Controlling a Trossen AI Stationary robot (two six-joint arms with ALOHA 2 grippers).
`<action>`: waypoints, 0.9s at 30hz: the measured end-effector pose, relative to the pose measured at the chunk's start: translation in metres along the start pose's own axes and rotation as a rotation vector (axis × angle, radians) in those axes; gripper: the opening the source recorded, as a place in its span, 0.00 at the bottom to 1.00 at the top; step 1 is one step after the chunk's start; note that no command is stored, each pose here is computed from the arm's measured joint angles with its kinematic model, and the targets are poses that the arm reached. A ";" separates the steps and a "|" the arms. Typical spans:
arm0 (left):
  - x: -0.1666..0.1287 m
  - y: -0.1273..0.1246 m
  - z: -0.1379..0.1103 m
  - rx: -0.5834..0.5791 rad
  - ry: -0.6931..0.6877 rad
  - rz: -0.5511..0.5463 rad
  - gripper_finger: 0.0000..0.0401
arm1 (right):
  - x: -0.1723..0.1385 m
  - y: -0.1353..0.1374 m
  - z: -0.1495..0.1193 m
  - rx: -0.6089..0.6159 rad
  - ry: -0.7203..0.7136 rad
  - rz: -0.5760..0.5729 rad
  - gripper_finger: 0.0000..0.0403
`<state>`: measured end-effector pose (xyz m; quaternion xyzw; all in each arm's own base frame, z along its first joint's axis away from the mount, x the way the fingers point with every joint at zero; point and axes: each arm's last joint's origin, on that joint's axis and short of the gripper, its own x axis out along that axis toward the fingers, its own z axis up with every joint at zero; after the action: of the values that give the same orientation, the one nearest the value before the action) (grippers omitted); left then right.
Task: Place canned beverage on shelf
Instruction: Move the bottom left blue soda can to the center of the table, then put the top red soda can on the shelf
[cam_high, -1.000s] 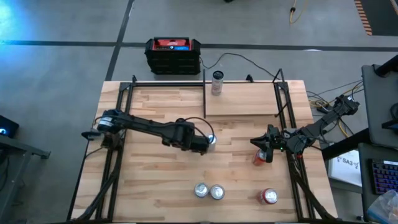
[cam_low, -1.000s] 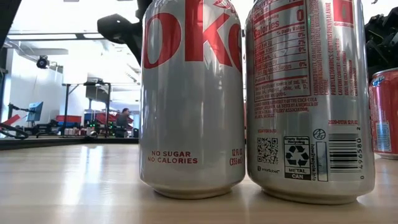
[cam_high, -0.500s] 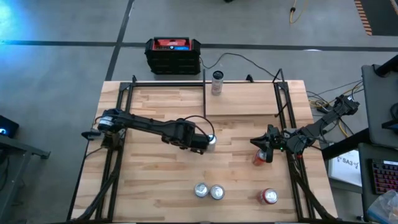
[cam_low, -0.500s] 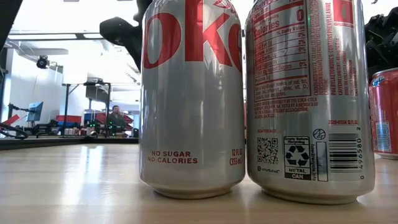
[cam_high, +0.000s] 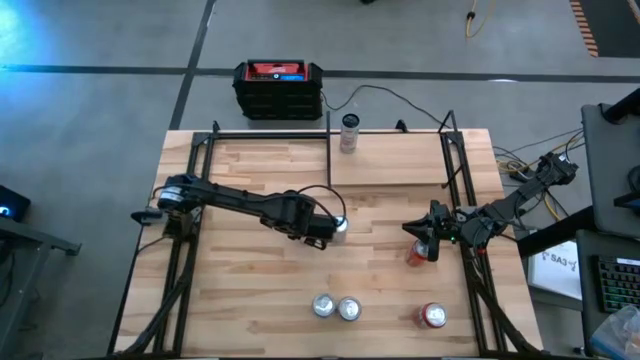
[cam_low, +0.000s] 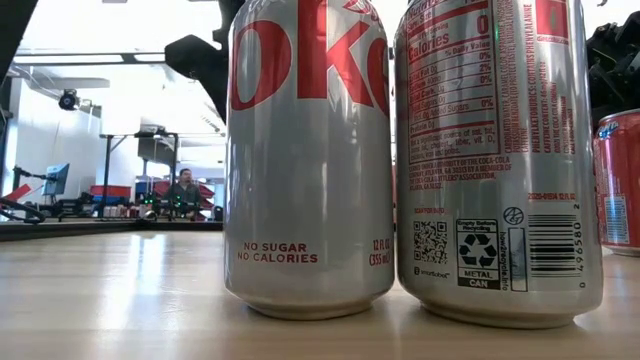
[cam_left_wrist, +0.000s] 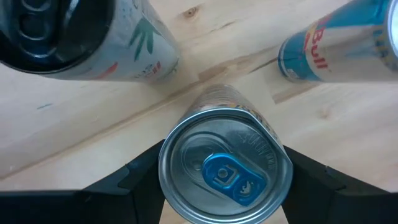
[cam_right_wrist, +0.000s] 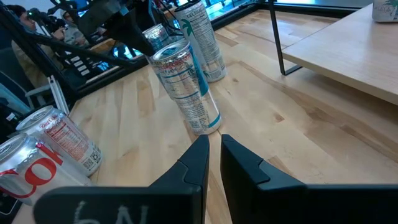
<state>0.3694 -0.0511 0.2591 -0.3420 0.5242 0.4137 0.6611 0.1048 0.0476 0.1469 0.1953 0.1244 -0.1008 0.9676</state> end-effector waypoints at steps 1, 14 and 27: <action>0.001 0.000 0.000 0.007 0.006 0.000 0.58 | 0.000 0.000 0.000 0.000 0.000 0.000 0.07; 0.009 0.000 -0.003 0.019 0.040 -0.007 0.58 | 0.000 0.000 0.000 0.000 0.000 0.000 0.07; 0.009 0.000 -0.004 -0.069 0.056 -0.015 0.84 | 0.000 0.000 0.000 0.000 0.000 0.000 0.07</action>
<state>0.3692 -0.0527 0.2499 -0.3797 0.5253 0.4170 0.6371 0.1048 0.0476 0.1468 0.1953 0.1245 -0.1007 0.9676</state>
